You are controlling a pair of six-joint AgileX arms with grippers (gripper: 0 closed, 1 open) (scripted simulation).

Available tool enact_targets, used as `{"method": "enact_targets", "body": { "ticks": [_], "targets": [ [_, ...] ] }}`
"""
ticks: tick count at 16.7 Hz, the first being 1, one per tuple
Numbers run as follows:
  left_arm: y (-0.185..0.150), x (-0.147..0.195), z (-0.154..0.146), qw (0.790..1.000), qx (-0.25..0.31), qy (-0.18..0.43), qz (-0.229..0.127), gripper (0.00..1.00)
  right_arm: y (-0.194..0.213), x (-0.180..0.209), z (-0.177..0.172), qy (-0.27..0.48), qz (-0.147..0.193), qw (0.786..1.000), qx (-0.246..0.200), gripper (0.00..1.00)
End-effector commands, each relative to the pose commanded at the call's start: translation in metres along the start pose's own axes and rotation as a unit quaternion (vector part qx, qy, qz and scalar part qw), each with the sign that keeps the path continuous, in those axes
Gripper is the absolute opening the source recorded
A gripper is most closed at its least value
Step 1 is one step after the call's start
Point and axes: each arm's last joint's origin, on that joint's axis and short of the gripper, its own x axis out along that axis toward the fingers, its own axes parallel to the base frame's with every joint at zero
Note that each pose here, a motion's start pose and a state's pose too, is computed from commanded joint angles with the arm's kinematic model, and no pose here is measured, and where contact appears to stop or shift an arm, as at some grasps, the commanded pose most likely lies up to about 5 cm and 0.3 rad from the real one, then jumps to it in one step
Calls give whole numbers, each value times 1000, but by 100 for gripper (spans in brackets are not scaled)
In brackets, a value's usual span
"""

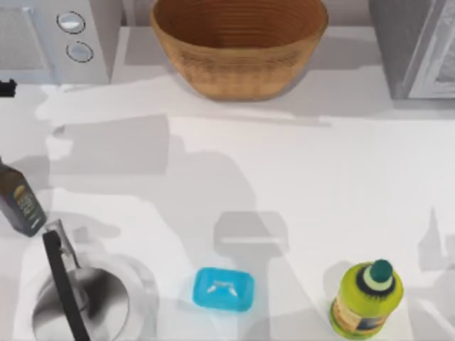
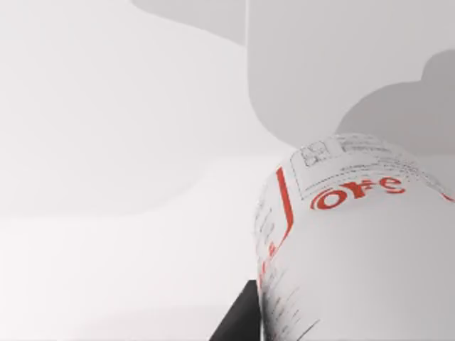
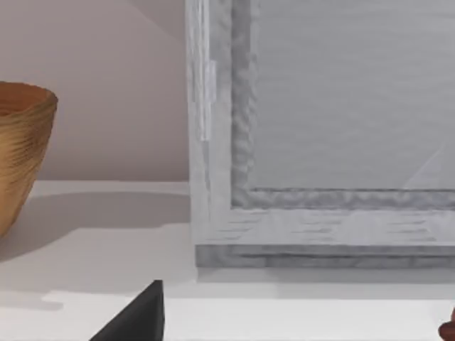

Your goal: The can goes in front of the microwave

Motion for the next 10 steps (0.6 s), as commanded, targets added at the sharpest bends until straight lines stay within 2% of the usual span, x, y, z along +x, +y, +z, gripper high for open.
{"method": "enact_targets", "body": {
  "ticks": [7,10],
  "targets": [
    [0,0,0,1000,0,0,0,98,0,0,0,0,0,1000,0,100],
    [0,0,0,1000,0,0,0,100,0,0,0,0,0,1000,0,100]
  ]
}}
